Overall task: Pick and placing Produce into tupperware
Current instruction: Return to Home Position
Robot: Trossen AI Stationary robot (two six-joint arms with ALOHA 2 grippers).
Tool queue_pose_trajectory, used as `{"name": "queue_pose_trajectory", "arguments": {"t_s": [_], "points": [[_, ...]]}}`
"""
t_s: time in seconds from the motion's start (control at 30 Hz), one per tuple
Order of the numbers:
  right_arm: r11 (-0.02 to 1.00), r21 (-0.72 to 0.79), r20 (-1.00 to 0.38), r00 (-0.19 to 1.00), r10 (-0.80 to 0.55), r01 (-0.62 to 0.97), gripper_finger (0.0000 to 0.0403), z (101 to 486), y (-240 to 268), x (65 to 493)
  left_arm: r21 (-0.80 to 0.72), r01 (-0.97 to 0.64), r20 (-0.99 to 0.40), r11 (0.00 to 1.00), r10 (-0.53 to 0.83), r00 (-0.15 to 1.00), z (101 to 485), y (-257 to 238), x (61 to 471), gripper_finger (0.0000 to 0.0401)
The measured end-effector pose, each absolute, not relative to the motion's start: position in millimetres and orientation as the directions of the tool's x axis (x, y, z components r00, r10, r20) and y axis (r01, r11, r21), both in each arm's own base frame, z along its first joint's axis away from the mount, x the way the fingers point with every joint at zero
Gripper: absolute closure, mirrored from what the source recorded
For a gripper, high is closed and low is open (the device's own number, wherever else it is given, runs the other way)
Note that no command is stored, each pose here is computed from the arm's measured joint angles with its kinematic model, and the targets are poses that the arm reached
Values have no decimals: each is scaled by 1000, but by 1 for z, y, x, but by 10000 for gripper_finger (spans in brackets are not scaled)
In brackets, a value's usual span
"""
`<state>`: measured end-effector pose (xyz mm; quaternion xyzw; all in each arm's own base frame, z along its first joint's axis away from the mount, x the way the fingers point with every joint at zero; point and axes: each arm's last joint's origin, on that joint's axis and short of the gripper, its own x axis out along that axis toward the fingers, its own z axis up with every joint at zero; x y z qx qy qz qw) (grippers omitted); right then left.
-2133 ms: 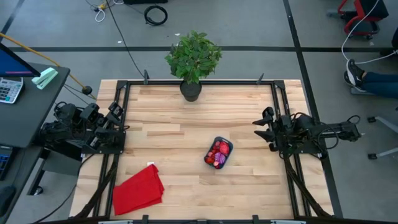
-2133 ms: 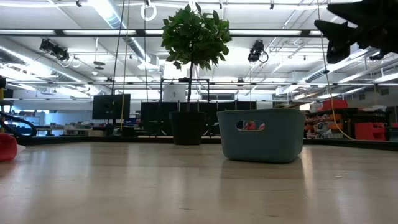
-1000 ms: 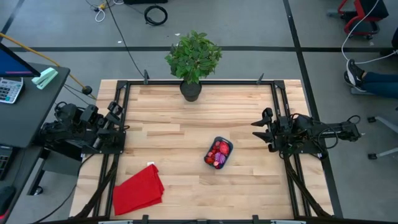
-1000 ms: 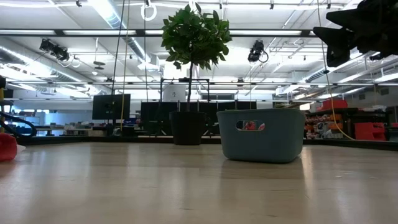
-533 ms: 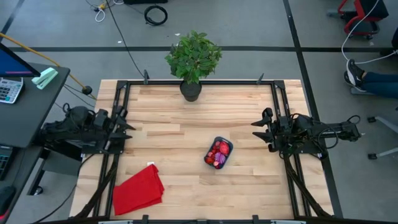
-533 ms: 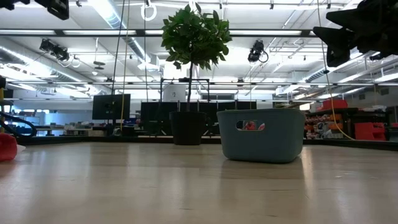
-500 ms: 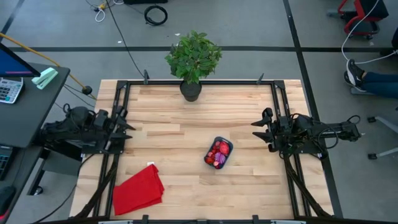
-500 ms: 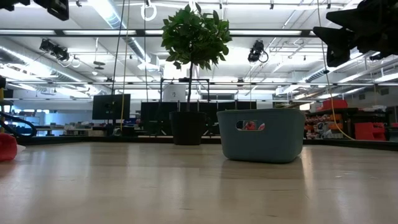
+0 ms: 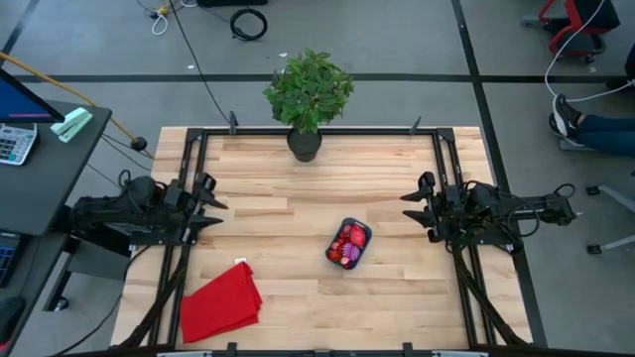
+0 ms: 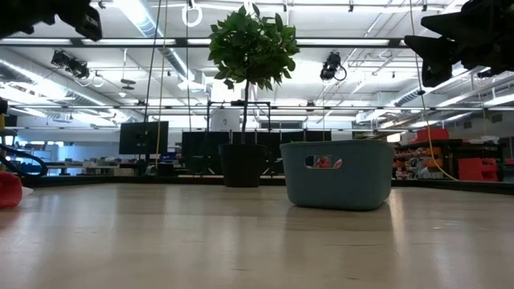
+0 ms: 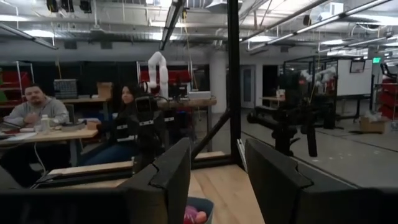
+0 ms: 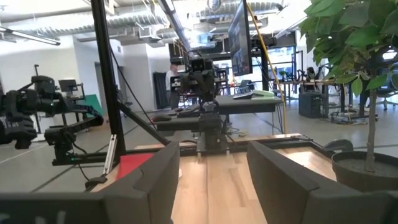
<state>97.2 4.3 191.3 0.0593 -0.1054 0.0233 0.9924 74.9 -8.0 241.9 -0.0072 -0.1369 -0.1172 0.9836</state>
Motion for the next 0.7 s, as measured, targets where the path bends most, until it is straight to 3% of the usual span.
{"name": "queue_pose_trajectory", "arguments": {"t_s": [0.3,0.7], "points": [[992,113,212,977,34,-59,205,191,4,97,-9,240,275,971,-229,934,210,-8,88,247],[992,113,211,977,34,-59,205,191,4,97,-17,237,198,971,-229,953,200,-8,90,241]]}}
